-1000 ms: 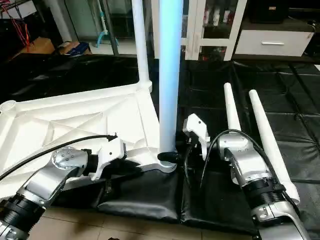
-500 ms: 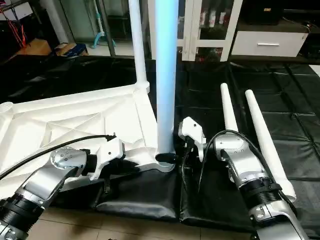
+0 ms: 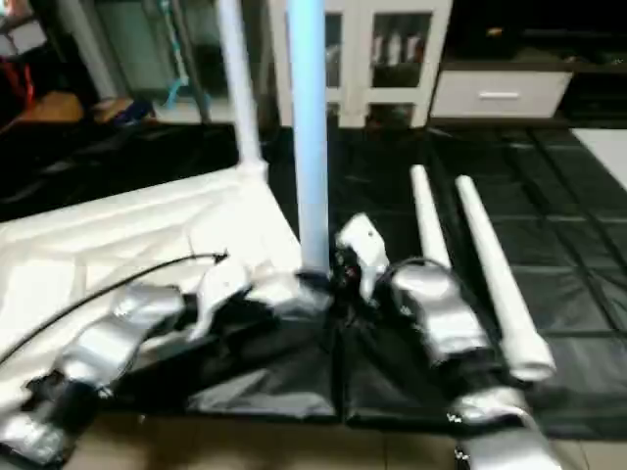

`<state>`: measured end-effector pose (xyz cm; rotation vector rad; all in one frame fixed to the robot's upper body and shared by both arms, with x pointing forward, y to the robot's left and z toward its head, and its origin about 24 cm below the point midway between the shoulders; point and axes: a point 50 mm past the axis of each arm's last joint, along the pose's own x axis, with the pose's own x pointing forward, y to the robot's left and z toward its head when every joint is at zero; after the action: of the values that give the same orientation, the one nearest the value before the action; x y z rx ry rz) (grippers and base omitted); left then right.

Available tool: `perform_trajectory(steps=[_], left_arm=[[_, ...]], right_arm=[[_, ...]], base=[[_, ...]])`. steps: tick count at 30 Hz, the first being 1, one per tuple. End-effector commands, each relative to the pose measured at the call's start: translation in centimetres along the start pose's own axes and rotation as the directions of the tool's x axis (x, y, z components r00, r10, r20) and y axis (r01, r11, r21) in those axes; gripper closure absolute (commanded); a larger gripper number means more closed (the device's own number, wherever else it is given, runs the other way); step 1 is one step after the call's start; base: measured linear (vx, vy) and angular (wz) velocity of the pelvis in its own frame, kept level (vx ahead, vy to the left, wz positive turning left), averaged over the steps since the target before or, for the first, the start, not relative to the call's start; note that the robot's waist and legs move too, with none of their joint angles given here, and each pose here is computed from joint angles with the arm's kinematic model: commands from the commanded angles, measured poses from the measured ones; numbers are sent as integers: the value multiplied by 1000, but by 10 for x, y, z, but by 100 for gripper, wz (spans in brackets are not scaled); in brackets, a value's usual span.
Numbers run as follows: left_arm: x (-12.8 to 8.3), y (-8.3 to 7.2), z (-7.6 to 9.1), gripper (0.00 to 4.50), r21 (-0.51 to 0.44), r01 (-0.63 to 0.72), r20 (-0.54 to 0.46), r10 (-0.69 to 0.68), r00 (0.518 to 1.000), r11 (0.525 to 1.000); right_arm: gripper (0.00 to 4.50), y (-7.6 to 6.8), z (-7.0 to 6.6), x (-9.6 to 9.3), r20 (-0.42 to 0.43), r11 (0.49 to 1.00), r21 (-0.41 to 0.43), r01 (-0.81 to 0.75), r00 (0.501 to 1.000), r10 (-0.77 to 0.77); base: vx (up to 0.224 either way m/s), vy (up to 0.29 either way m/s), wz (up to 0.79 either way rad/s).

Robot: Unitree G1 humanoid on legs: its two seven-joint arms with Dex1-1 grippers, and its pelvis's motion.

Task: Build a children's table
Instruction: Rotate leg to tighten

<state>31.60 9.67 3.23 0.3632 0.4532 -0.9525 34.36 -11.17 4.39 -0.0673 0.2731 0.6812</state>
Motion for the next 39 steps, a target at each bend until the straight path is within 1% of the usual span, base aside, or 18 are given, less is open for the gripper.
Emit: perform_trajectory(steps=[1, 2, 3, 6, 10, 13, 15, 19, 22, 23, 24, 26, 28, 29, 30, 31, 32, 39], left_arm=[[12, 10, 15, 450, -29, -150, 22, 151, 988, 988], [14, 16, 19, 450, -37, -206, 15, 206, 978, 978], [14, 16, 19, 450, -37, -206, 15, 206, 978, 978], [16, 21, 23, 450, -44, -237, 16, 238, 971, 971], [16, 24, 23, 450, -31, -233, 14, 233, 972, 972], [15, 26, 20, 450, -31, -235, 8, 235, 972, 971], [12, 28, 16, 450, -22, -230, 3, 230, 973, 973], [4, 25, 9, 450, 20, -148, 15, 148, 989, 989], [-1, 21, 2, 450, 49, -84, 7, 84, 996, 995], [-3, 19, 0, 450, 55, -53, 2, 53, 999, 997], [-7, 17, -4, 450, 63, -21, -8, 21, 1000, 998], [-14, 10, -8, 450, 79, 69, -2, -69, 998, 994], [-16, 7, -9, 450, 75, 96, 0, -96, 995, 993], [-20, 3, -9, 450, 96, 143, 10, -144, 989, 985], [-24, -4, -10, 450, 129, 200, 9, -202, 979, 971], [-25, -5, -10, 450, 137, 209, 8, -212, 977, 968], [-27, -9, -11, 450, 151, 243, 8, -247, 969, 958], [-33, -18, -10, 450, 149, 288, 19, -294, 956, 946]], right_arm=[[235, 7, -28, 9, -127, 975, 82, 206, 973, -195], [237, 17, -22, 19, -99, 968, 116, 223, 972, -212], [238, 17, -22, 19, -99, 968, 116, 223, 972, -212], [240, 30, -15, 29, -52, 964, 121, 239, 971, -234], [241, 40, -8, 38, 0, 963, 170, 211, 977, -214], [241, 40, -1, 38, 44, 971, 161, 178, 981, -188], [187, 37, 6, 36, 94, 979, 156, 128, 985, -144], [155, 24, 20, 26, 170, 991, 120, 62, 982, -82], [120, 16, 27, 18, 186, 996, 80, -28, 982, 12], [120, 14, 29, 14, 184, 996, 59, -67, 981, 55], [101, 11, 31, 8, 176, 991, 28, -132, 976, 125], [84, 5, 32, -7, 141, 964, -27, -265, 954, 266], [66, 3, 32, -12, 124, 950, -49, -307, 942, 311], [66, -1, 28, -21, 69, 928, -97, -359, 928, 366], [50, -8, 21, -32, -37, 895, -188, -404, 914, 405], [50, -10, 19, -34, -58, 888, -204, -412, 911, 409], [50, -15, 15, -42, -129, 860, -228, -457, 890, 438], [50, -23, 20, -53, -141, 844, -159, -513, 858, 494]], base=[[-80, 54, -12], [-80, 54, -12], [-108, 9, 8], [-3, -60, 11], [48, 16, -22], [0, 0, 0], [0, 0, 0], [0, 0, 0], [0, 0, 0], [0, 0, 0], [0, 0, 0], [52, -32, 12], [87, -34, 9], [100, -34, 8], [82, -22, 0], [77, -12, 1], [77, -12, 1], [13, -1, 1]])
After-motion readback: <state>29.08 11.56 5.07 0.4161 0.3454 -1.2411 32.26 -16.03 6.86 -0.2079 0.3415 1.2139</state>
